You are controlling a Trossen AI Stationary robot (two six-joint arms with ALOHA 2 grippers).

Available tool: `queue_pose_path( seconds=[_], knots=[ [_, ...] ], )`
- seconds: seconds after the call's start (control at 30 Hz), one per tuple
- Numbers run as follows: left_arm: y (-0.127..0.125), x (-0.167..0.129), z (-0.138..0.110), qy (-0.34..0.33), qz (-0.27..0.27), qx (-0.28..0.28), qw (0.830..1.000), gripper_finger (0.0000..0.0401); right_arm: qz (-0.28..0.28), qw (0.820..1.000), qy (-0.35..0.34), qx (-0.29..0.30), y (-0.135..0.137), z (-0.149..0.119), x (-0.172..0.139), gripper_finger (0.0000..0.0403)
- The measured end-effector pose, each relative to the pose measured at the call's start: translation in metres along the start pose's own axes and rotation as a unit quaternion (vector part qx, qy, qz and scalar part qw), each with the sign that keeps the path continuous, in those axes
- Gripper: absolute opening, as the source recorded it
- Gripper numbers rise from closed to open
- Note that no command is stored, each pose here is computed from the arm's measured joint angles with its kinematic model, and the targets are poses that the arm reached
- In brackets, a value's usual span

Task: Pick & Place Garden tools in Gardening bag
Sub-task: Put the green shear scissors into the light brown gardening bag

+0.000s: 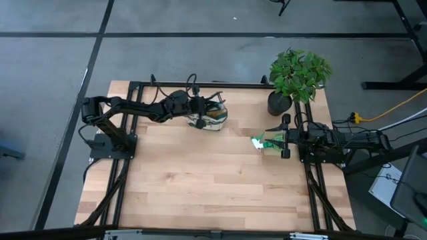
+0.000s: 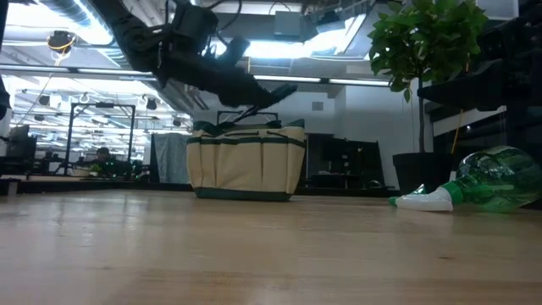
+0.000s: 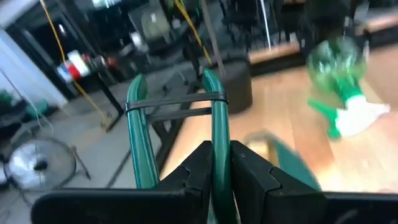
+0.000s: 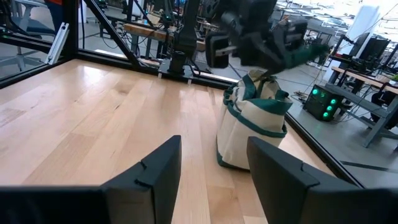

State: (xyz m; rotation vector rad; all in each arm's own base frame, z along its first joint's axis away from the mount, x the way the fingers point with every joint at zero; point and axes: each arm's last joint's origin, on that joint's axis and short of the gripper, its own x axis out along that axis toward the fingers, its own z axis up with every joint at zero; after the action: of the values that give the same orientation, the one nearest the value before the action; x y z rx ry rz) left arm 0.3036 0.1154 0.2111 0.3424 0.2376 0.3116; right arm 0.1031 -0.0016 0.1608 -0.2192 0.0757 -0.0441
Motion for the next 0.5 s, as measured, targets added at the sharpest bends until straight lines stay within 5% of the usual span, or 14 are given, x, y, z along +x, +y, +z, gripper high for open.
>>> queue_pose_path(
  seconds=[0.17, 0.5],
  knots=[
    [0.001, 0.0, 0.008, -0.039, 0.003, 0.01, 0.999, 0.0044, 0.0, 1.0, 0.0, 0.0, 0.0, 0.0, 0.0, 0.0185],
    [0.0, 0.0, -0.009, 0.039, -0.021, 0.012, 0.999, 0.0048, 0.0, 1.0, 0.0, 0.0, 0.0, 0.0, 0.0, 0.0185]
  ],
)
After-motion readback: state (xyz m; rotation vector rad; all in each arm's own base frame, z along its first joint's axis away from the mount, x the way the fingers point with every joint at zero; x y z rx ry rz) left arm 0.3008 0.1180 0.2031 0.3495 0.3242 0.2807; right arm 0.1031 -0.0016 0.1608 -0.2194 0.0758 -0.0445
